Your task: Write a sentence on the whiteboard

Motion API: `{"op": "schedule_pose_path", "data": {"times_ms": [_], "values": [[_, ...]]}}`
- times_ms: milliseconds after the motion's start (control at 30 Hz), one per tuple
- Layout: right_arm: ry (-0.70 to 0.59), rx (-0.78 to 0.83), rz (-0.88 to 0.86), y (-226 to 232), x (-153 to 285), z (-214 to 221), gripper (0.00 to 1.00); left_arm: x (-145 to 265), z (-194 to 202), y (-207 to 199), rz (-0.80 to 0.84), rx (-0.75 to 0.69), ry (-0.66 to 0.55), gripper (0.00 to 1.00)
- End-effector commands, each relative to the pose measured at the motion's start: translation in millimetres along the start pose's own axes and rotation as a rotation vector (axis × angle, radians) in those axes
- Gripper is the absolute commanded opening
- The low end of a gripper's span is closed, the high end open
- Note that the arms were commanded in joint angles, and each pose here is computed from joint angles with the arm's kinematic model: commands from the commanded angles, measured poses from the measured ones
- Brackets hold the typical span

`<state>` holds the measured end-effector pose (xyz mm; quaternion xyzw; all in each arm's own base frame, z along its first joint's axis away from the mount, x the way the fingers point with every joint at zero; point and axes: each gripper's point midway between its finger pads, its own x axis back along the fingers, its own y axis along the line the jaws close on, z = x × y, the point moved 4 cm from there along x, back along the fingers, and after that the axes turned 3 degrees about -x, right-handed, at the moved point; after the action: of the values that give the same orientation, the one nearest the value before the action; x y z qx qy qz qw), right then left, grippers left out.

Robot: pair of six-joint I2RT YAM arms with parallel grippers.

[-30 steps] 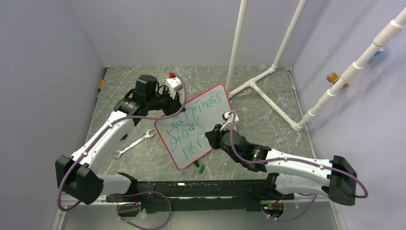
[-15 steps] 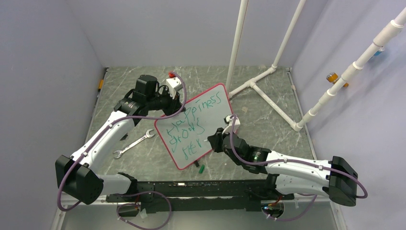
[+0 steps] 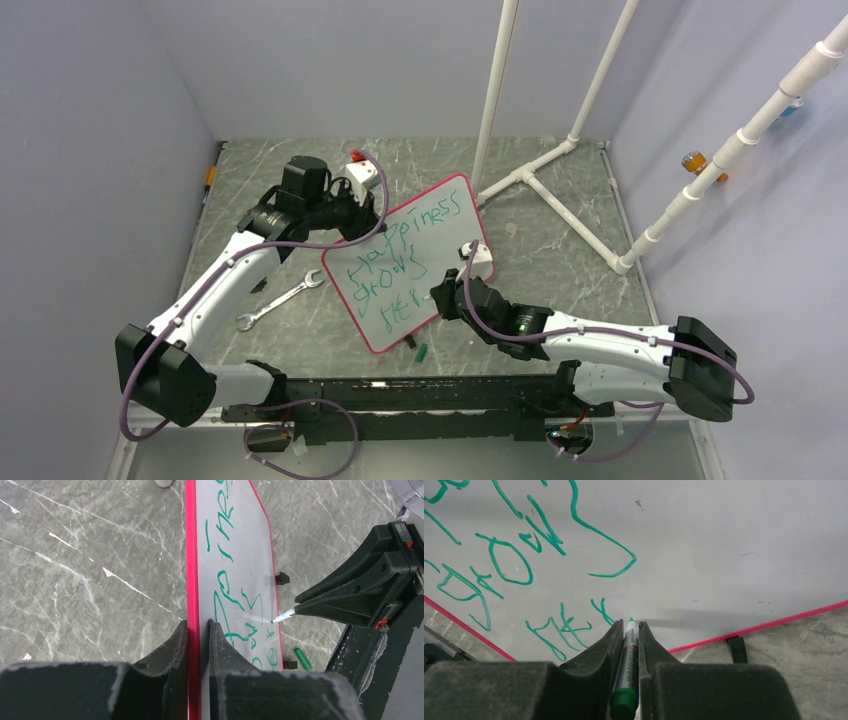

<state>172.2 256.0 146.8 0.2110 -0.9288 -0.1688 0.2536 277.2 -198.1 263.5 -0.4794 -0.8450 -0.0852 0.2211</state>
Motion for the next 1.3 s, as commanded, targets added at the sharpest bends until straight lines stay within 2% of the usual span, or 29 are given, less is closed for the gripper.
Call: {"op": "schedule_pose_path", "data": {"times_ms": [0, 300, 533, 1267], "values": [[-0.084, -0.037, 0.010, 11, -3, -26, 0.00, 5, -16, 10, -0.060, -0.092, -0.040, 0.00], [-0.112, -0.036, 0.060, 6, -2, -38, 0.00, 5, -17, 11, -0.059, -0.090, -0.042, 0.00], [-0.103, -0.024, 0.027, 14, -4, -41, 0.00, 5, -17, 11, -0.059, -0.089, -0.042, 0.00], [-0.021, -0.030, -0.022, 15, -9, -11, 0.00, 6, -17, 10, -0.063, -0.090, -0.043, 0.00]]}}
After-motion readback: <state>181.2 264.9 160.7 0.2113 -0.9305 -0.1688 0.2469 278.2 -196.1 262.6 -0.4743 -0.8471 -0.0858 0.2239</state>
